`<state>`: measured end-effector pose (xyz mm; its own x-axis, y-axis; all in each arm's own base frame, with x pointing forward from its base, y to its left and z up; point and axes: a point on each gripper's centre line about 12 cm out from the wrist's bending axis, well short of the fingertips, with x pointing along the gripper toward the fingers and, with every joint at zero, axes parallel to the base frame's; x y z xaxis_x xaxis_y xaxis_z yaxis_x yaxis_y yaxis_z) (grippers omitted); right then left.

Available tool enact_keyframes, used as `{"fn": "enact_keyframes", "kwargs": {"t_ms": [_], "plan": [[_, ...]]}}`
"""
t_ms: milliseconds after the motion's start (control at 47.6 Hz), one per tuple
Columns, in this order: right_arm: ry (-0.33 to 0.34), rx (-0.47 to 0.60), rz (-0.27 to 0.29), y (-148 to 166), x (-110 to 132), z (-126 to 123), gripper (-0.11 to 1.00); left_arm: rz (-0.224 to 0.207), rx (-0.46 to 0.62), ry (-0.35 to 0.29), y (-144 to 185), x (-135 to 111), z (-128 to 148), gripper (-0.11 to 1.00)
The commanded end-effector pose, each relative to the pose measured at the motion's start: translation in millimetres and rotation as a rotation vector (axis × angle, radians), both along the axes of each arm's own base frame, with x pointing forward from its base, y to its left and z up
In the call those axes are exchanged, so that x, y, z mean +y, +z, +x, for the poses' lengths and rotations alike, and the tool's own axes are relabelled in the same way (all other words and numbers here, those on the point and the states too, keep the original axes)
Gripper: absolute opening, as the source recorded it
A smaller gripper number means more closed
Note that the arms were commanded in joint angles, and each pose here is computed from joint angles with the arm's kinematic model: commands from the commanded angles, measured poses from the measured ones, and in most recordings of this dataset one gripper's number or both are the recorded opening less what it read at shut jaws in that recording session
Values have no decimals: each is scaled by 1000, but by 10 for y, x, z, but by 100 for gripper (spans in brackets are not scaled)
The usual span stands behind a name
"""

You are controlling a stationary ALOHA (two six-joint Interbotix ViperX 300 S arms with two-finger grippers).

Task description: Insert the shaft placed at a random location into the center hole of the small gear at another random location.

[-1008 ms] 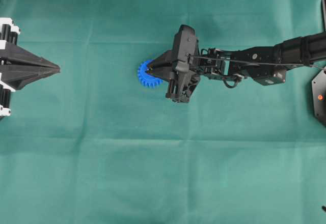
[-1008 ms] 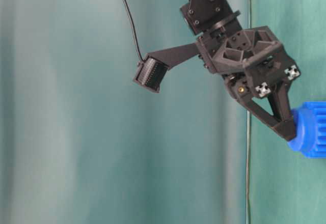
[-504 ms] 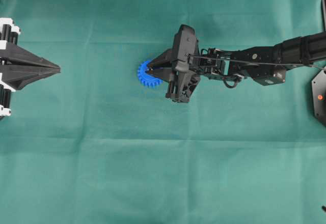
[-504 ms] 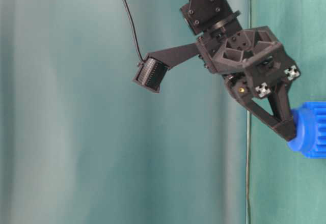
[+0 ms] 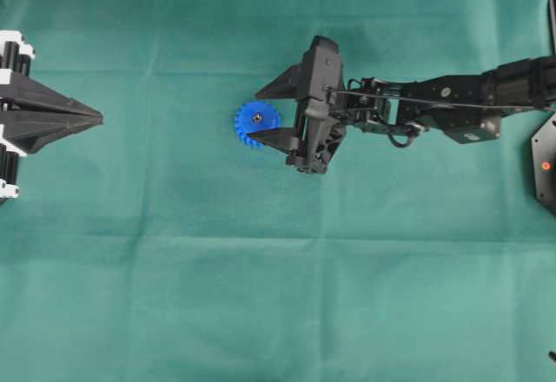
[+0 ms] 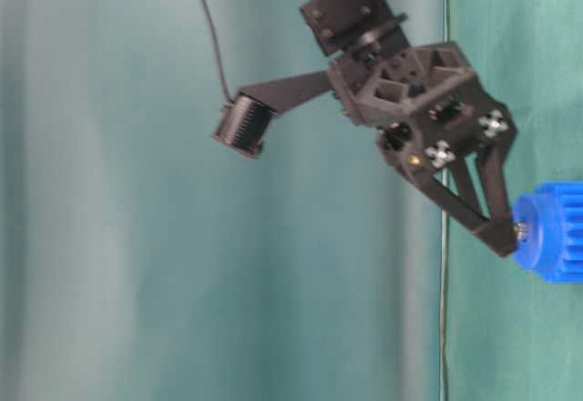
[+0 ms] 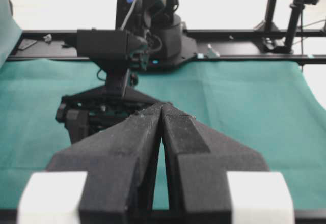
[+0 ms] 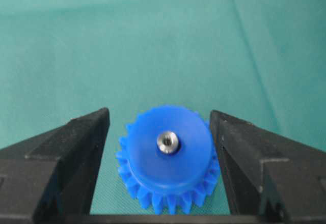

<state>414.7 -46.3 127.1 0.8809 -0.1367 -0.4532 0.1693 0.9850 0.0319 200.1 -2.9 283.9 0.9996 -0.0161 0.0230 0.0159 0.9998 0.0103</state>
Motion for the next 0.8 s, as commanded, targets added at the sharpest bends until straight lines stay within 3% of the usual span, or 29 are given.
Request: {"fn": "enact_keyframes", "kwargs": {"t_ms": [0, 315, 777], "plan": [[-1, -62, -2, 284, 1, -2, 79, 3, -17, 1, 67, 2, 24, 0], [21, -95, -12, 713, 38, -127, 79, 1, -17, 1, 69, 2, 21, 0], [23, -110, -15, 746, 71, -319, 79, 1, -15, 1, 66, 2, 24, 0]]}}
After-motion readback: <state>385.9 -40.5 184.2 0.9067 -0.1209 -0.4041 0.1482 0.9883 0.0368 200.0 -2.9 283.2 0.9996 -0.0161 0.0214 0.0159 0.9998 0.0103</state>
